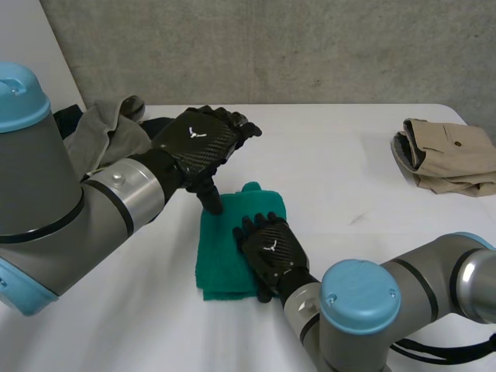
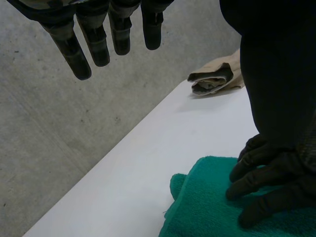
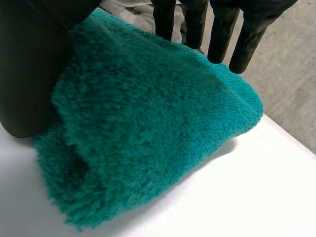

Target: Fold the laundry.

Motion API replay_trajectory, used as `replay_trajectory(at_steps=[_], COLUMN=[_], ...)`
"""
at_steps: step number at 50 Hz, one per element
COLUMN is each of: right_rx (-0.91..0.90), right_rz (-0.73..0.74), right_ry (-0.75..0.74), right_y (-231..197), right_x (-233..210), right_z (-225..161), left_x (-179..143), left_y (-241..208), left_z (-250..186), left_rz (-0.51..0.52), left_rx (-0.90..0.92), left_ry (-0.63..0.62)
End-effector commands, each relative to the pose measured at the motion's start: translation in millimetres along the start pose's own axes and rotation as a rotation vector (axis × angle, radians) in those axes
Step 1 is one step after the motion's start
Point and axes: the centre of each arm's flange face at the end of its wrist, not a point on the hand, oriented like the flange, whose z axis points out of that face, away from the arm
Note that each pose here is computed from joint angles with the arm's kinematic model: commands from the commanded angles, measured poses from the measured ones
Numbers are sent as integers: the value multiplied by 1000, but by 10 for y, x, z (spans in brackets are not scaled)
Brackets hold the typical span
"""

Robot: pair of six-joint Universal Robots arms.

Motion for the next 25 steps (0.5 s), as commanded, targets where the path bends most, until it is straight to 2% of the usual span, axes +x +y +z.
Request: replay_trajectory(at_steps=[1, 17, 25], right_rx=[29, 103, 123], right_rz=[-42, -37, -26], right_ry=[9, -17, 45], right_y=[-2, -119, -205], right_x=[1, -3, 285], right_z=[132, 379, 502], left_x=[5, 27, 19], left_y=[2, 14, 6], left_z=[1, -1, -1], left_rz=[0, -4, -3], left_rx=[2, -1, 1], left_ry=[1, 6, 4])
